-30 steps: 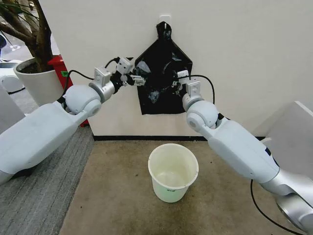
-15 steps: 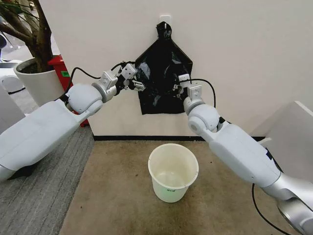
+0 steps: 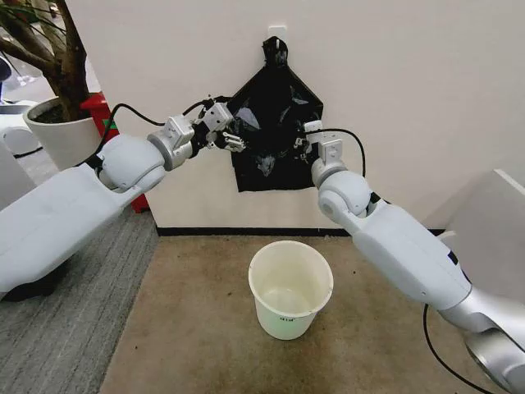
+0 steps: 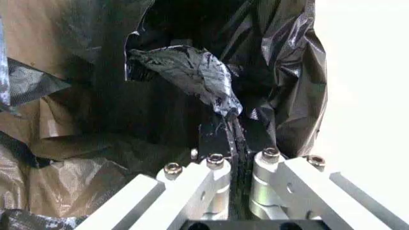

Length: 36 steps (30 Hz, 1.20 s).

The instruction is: Place the garbage bag over the trash bin.

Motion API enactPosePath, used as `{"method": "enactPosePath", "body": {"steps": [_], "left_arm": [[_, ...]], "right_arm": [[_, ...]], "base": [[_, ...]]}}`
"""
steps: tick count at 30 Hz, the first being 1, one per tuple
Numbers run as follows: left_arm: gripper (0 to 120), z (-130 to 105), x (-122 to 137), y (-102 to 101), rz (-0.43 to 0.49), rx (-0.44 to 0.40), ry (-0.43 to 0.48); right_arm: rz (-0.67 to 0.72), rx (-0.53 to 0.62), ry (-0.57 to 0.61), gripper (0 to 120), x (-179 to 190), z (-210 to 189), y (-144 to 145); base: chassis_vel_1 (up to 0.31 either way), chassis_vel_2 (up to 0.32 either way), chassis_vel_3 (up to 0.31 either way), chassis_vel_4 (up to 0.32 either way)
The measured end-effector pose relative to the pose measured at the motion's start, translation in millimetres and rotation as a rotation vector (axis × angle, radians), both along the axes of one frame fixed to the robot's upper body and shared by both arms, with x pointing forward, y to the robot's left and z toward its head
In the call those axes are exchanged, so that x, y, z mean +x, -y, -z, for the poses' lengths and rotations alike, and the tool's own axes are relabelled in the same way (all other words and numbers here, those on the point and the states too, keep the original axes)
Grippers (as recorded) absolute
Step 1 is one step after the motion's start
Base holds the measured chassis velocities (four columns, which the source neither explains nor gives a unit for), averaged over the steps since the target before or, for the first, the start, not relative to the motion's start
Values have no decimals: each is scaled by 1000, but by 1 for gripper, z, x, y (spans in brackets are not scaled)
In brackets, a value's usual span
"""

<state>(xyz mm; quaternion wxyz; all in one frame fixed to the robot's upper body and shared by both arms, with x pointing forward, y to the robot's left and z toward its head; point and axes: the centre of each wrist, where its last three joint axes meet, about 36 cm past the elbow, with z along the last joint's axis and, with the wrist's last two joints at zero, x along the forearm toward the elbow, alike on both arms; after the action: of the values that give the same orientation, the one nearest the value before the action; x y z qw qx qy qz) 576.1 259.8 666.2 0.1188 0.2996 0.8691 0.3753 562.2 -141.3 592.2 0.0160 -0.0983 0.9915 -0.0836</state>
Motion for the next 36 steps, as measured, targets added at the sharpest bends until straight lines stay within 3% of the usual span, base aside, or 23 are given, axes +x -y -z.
{"method": "enactPosePath", "body": {"steps": [14, 24, 27, 31, 33, 36], "left_arm": [[100, 12, 35, 12, 19, 91, 20], [100, 19, 34, 18, -97, -25, -2], [94, 20, 35, 23, -110, -53, -18], [77, 23, 37, 30, -126, -103, -51], [75, 23, 37, 32, -129, -112, -62], [60, 22, 35, 39, -154, -163, -112]], "right_arm": [[-30, 29, 13, 0, -10, -5, -2], [-22, 27, 5, 0, -11, -1, 3], [-22, 28, 6, 0, -12, -1, 3], [-21, 29, 10, 0, -11, -3, 3], [-21, 29, 10, 0, -11, -3, 3], [-15, 33, 11, 0, -11, -4, 6]], "base": [[0, 0, 0, 0], [0, 0, 0, 0], [0, 0, 0, 0], [0, 0, 0, 0], [0, 0, 0, 0], [0, 0, 0, 0]]}}
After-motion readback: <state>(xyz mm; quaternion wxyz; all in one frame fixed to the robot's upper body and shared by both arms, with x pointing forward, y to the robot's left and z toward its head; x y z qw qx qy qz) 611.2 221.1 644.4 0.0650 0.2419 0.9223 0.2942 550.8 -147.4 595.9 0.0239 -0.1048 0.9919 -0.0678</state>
